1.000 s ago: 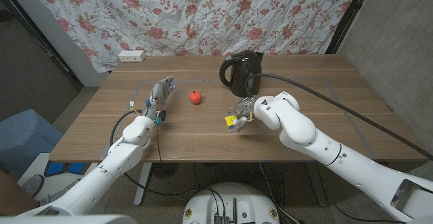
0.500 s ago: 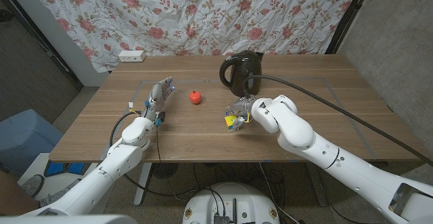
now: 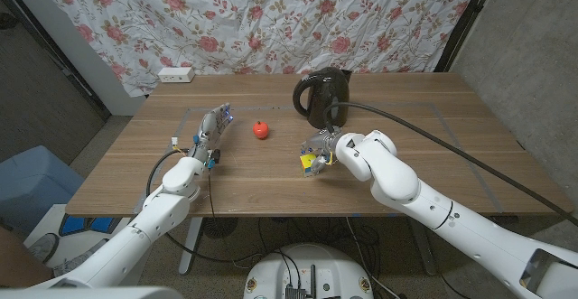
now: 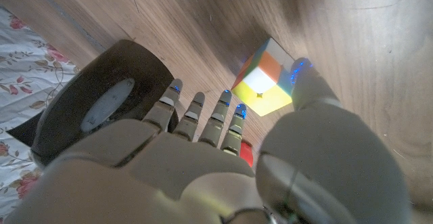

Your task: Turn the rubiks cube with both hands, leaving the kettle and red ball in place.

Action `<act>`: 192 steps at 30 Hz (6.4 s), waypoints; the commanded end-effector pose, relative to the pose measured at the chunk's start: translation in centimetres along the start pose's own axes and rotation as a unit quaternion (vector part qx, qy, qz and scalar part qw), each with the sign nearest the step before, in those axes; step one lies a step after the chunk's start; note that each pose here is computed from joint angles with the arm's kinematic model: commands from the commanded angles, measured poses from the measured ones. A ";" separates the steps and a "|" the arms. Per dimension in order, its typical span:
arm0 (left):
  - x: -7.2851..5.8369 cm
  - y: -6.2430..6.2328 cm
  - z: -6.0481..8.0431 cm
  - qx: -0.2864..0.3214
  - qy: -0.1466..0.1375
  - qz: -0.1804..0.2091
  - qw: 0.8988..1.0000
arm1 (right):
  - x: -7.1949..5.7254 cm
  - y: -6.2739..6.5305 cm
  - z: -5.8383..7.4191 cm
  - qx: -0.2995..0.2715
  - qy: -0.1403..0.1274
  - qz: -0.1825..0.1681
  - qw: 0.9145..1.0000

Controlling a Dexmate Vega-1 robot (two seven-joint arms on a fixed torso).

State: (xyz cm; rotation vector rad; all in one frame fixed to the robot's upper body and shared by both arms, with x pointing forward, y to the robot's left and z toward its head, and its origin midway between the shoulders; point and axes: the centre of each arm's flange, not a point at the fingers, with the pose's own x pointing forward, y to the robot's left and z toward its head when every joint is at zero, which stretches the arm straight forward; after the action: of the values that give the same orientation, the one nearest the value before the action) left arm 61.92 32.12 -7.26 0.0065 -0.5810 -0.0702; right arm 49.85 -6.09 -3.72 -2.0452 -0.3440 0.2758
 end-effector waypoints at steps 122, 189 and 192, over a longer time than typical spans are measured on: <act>-0.1 -1.8 1.3 0.013 0.000 0.001 1.000 | -0.7 -1.0 -4.4 0.055 -0.048 -0.156 0.985; -1.6 -11.8 6.9 0.133 -0.066 -0.062 0.987 | -2.4 2.8 -11.0 0.326 -0.033 -0.295 0.898; -1.6 -12.3 7.2 0.142 -0.070 -0.072 0.985 | -2.5 3.1 -11.2 0.340 -0.035 -0.297 0.892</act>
State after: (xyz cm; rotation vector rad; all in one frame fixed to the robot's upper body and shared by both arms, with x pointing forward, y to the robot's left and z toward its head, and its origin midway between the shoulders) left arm 56.65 21.78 -3.12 0.2572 -0.6965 -0.1040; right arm 51.56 -16.25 -0.64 -1.2628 -0.7755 0.0693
